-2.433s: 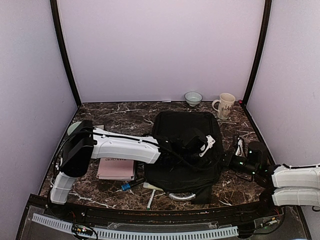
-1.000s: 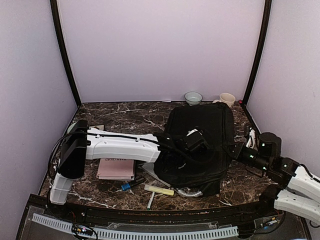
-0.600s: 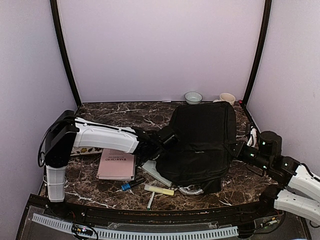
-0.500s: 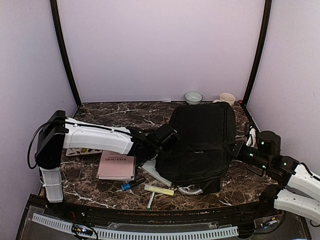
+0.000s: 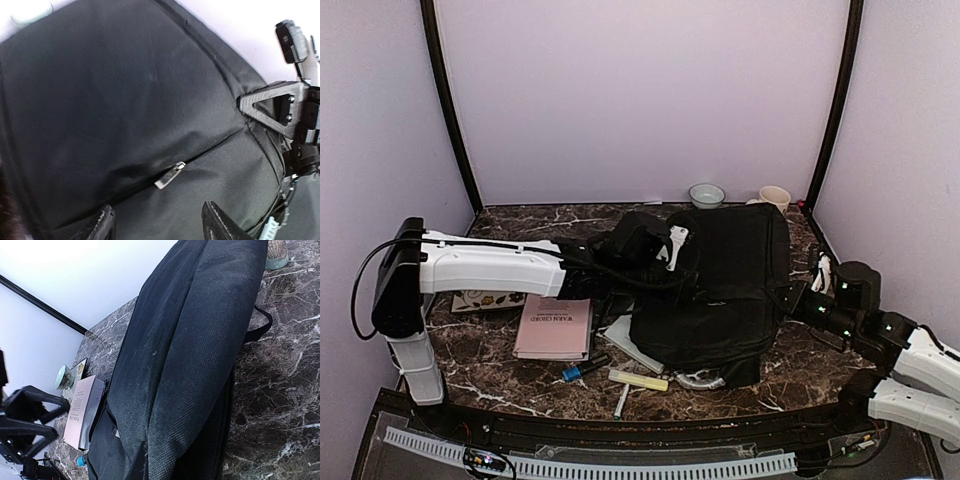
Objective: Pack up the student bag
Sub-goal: Pick up the upper front pocket of the student bag.
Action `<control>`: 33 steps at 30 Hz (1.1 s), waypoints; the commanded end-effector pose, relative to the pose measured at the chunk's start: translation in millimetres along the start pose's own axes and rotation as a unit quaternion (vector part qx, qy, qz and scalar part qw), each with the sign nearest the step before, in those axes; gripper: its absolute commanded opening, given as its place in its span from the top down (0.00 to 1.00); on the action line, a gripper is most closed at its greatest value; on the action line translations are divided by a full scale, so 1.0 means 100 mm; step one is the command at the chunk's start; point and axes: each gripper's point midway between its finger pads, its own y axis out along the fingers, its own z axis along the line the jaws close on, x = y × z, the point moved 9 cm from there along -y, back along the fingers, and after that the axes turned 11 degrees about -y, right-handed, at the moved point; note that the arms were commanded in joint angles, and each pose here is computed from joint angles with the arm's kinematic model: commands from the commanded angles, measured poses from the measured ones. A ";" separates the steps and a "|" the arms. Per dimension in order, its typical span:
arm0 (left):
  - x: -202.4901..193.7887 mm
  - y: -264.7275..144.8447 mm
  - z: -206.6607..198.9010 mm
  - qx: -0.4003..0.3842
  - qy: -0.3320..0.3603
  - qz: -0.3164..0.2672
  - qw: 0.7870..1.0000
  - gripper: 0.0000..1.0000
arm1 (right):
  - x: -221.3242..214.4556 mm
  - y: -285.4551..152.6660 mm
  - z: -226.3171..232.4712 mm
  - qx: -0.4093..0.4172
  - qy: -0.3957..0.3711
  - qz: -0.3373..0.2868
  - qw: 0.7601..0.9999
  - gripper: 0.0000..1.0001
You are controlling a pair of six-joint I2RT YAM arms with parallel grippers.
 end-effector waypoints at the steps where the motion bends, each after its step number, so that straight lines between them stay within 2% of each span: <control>1: 0.00 0.17 -0.09 -0.052 -0.082 0.028 0.995 0.39 | 0.16 -0.04 0.11 0.036 -0.004 -0.056 0.998 1.00; 7: -0.12 0.35 -0.05 -0.052 -0.106 0.057 0.991 0.39 | 0.15 -0.03 0.10 0.037 -0.005 -0.055 0.998 1.00; 20: -0.18 0.67 0.03 -0.079 -0.116 0.068 0.988 0.43 | 0.12 -0.02 0.10 0.043 -0.002 -0.053 0.998 1.00; 25: -0.20 0.72 0.07 -0.075 -0.120 0.067 0.988 0.44 | 0.11 -0.01 0.10 0.047 -0.002 -0.052 0.998 1.00; 33: -0.14 0.72 -0.01 -0.123 -0.122 0.068 0.982 0.51 | 0.10 0.00 0.09 0.045 -0.001 -0.051 0.998 1.00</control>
